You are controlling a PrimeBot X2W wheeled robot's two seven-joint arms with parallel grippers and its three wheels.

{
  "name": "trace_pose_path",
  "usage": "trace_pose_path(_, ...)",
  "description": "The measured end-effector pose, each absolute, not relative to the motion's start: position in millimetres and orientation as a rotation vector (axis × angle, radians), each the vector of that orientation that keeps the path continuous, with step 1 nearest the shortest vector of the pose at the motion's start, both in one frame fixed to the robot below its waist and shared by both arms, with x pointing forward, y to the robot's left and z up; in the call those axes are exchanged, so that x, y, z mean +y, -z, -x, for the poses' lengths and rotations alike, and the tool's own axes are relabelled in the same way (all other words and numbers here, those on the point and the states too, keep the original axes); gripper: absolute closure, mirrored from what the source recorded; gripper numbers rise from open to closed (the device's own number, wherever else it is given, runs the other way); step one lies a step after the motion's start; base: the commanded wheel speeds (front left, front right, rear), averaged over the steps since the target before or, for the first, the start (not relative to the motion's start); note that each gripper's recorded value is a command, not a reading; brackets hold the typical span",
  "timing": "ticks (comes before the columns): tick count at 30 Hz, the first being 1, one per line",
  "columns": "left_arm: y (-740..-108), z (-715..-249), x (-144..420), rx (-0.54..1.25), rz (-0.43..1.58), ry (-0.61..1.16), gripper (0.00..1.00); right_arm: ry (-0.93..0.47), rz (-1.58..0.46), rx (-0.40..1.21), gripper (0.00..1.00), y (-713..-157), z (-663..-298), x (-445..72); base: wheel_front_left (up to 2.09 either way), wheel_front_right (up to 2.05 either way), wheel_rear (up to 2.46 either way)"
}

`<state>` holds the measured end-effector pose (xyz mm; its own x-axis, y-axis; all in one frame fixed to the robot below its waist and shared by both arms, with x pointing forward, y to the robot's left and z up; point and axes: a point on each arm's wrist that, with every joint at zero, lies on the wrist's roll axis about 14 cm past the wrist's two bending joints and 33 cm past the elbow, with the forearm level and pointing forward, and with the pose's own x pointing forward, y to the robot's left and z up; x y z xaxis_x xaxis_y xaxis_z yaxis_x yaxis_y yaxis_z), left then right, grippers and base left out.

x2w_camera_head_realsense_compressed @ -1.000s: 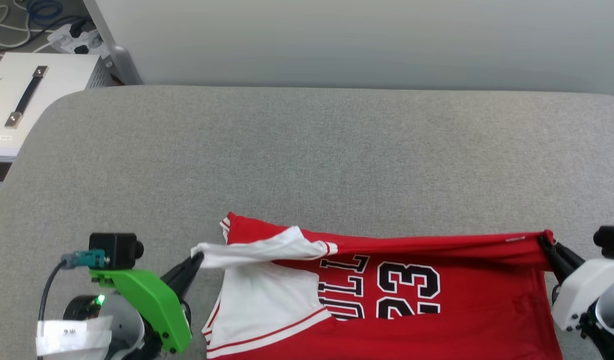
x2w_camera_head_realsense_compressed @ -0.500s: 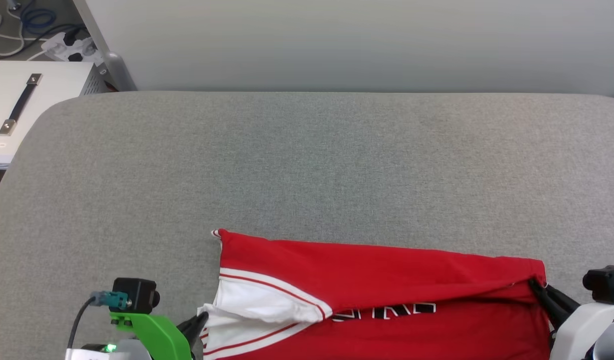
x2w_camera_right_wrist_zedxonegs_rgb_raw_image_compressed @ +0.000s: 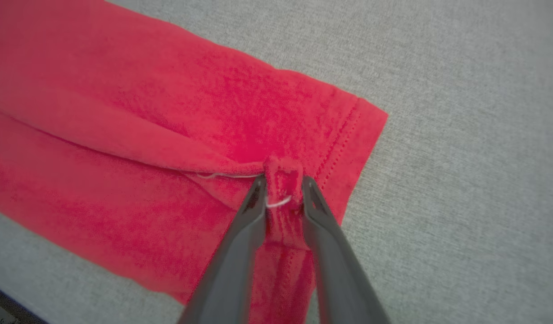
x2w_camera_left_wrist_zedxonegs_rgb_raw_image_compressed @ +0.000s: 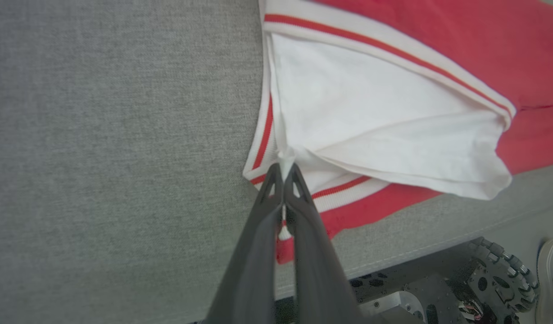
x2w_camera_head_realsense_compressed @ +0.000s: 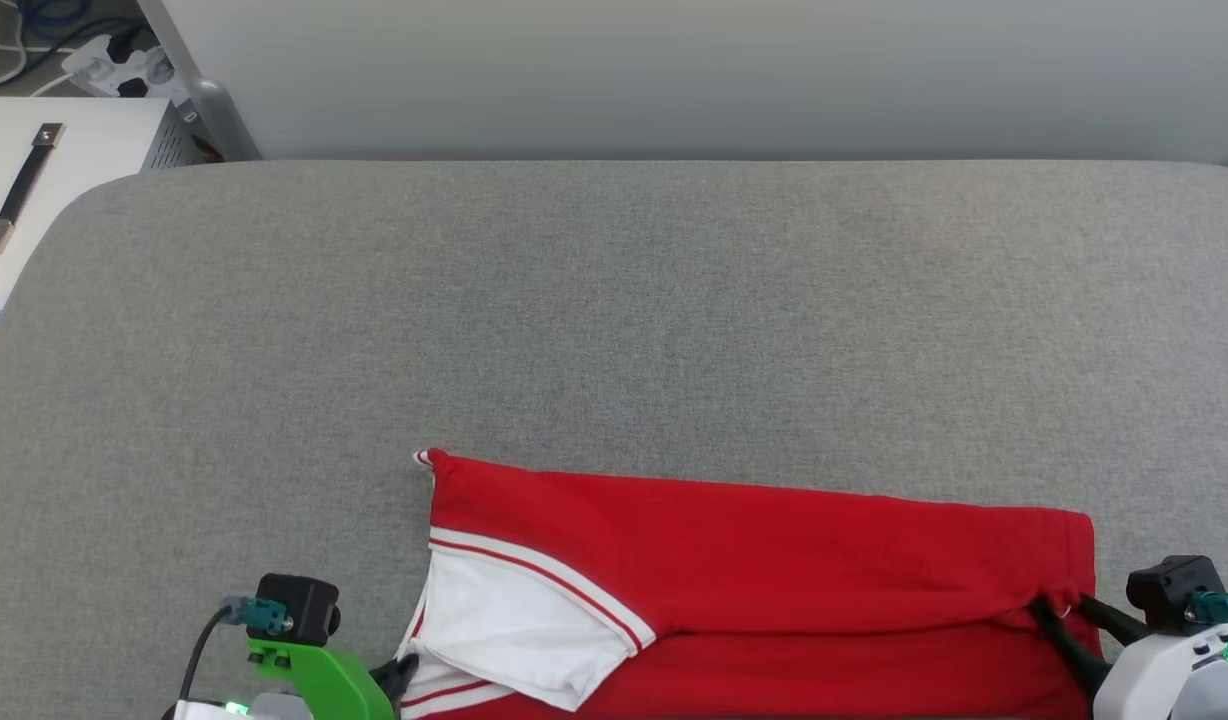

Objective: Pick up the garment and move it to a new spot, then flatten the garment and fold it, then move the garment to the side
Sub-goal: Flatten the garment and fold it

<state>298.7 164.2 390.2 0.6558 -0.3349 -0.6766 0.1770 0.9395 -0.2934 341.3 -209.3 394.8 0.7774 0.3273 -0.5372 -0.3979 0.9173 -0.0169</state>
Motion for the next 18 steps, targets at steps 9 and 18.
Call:
trace_pose_path(9, -407, -306, 164, 0.694, 0.203, 0.282, 0.00, -0.390, 0.077, 0.556, 0.00, -409, -338, -208, 0.00, 0.00, 0.00)
trace_pose_path(18, -467, -338, 156, 0.363, 0.218, 0.278, 0.00, -0.345, -0.012, 0.542, 0.00, -446, -348, -219, 0.00, 0.00, 0.00)
